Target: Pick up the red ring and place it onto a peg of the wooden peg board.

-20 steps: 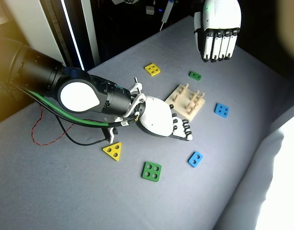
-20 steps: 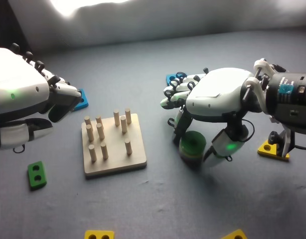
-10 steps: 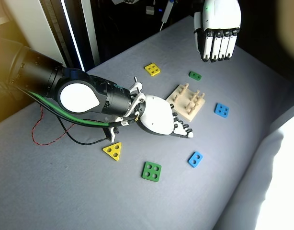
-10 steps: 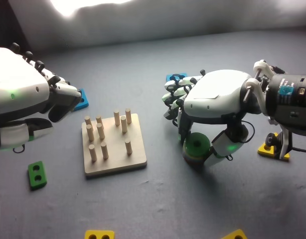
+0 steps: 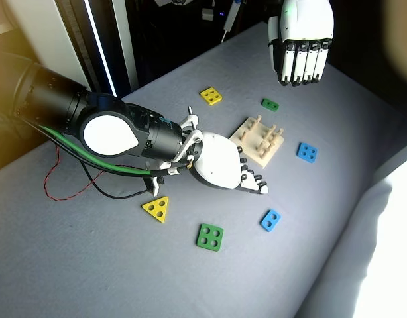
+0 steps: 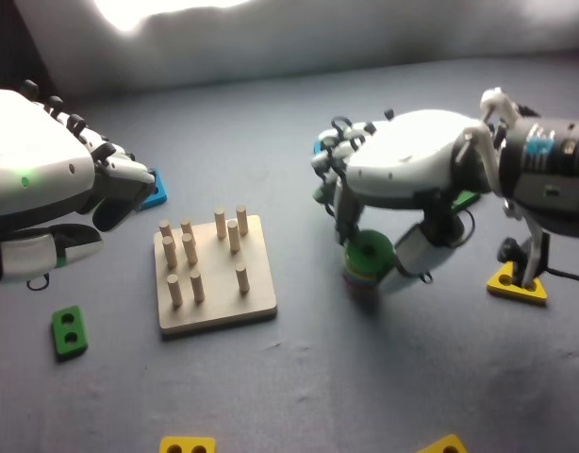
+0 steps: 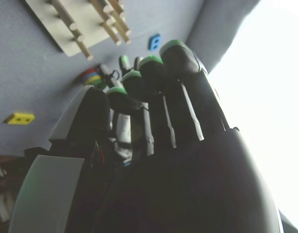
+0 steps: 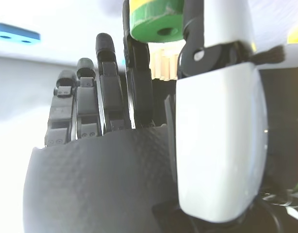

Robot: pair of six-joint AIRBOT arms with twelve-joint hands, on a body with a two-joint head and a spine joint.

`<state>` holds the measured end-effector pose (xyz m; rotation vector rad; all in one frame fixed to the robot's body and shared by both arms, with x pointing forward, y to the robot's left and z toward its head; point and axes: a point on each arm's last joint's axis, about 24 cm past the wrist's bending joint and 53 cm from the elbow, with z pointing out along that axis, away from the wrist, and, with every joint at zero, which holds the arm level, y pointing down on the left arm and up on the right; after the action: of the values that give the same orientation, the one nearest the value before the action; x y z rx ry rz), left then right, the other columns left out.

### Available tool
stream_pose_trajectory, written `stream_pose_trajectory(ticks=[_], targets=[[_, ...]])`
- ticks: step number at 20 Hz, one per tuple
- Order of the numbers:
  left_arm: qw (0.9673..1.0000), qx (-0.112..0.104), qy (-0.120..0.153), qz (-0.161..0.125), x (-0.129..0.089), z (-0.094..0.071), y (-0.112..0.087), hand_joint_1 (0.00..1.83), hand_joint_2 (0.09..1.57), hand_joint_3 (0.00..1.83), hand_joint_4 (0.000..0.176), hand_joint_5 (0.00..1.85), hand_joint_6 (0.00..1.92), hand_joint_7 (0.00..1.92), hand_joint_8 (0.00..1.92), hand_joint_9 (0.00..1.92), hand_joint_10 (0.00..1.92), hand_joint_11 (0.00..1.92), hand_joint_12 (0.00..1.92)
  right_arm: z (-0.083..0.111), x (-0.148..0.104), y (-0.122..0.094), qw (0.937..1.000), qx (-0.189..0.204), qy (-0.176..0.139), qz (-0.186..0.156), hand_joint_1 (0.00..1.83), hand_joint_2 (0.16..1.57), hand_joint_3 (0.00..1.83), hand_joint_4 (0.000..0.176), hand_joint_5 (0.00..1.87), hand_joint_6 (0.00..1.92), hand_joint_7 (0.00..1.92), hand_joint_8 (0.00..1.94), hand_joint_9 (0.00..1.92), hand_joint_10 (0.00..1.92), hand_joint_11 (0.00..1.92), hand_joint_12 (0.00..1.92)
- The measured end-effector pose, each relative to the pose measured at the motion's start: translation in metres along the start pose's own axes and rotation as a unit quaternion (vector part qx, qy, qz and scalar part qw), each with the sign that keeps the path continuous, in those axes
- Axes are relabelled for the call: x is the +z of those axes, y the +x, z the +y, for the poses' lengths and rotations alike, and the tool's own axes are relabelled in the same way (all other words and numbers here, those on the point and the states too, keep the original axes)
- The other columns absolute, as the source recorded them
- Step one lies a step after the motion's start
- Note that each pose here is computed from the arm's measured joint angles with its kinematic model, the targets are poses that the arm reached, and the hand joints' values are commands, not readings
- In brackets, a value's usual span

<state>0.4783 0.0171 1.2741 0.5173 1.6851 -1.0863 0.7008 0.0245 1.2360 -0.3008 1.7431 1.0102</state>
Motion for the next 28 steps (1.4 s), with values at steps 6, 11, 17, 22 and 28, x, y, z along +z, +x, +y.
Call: stream_pose_trajectory(ticks=[6, 11, 17, 22, 28], targets=[[1.0, 0.0, 0.0, 0.0, 0.0, 0.0, 0.0, 0.71, 1.53, 0.0, 0.0, 0.37, 1.92, 0.44, 1.92, 0.47, 1.92, 0.51, 1.92, 0.029, 0.01, -0.014, 0.9995, 0.001, -0.028, -0.013, 1.13, 1.02, 0.0, 0.04, 1.21, 0.61, 0.45, 0.0, 0.12, 0.01, 0.0, 0.0], [1.0, 0.001, 0.0, 0.0, 0.0, 0.0, 0.0, 0.72, 1.52, 0.0, 0.0, 0.37, 1.92, 0.42, 1.92, 0.46, 1.92, 0.51, 1.92, 0.059, 0.02, -0.028, 0.9984, -0.001, -0.051, -0.023, 1.13, 1.01, 0.0, 0.048, 1.22, 0.59, 0.46, 0.0, 0.12, 0.01, 0.0, 0.0], [1.0, 0.002, 0.0, -0.001, 0.0, 0.001, -0.001, 0.74, 1.52, 0.0, 0.0, 0.38, 1.92, 0.47, 1.92, 0.51, 1.92, 0.56, 1.92, 0.088, 0.031, -0.028, 0.9972, -0.002, -0.072, -0.02, 1.11, 1.03, 0.0, 0.065, 1.17, 0.67, 0.48, 0.0, 0.08, 0.0, 0.0, 0.0], [1.0, 0.001, -0.001, -0.002, 0.0, 0.002, -0.001, 0.75, 1.52, 0.0, 0.0, 0.37, 1.92, 0.42, 1.92, 0.47, 1.92, 0.52, 1.92, 0.09, 0.036, -0.013, 0.9976, -0.002, -0.069, -0.003, 1.12, 1.03, 0.0, 0.049, 1.18, 0.66, 0.56, 0.01, 0.19, 0.01, 0.0, 0.0], [1.0, 0.002, -0.003, -0.002, 0.0, 0.004, -0.002, 0.74, 1.52, 0.0, 0.0, 0.37, 1.92, 0.45, 1.92, 0.5, 1.92, 0.55, 1.92, 0.099, 0.04, -0.002, 0.9972, -0.001, -0.075, 0.008, 1.09, 1.04, 0.0, 0.108, 1.14, 0.73, 0.55, 0.0, 0.15, 0.0, 0.0, 0.0]])
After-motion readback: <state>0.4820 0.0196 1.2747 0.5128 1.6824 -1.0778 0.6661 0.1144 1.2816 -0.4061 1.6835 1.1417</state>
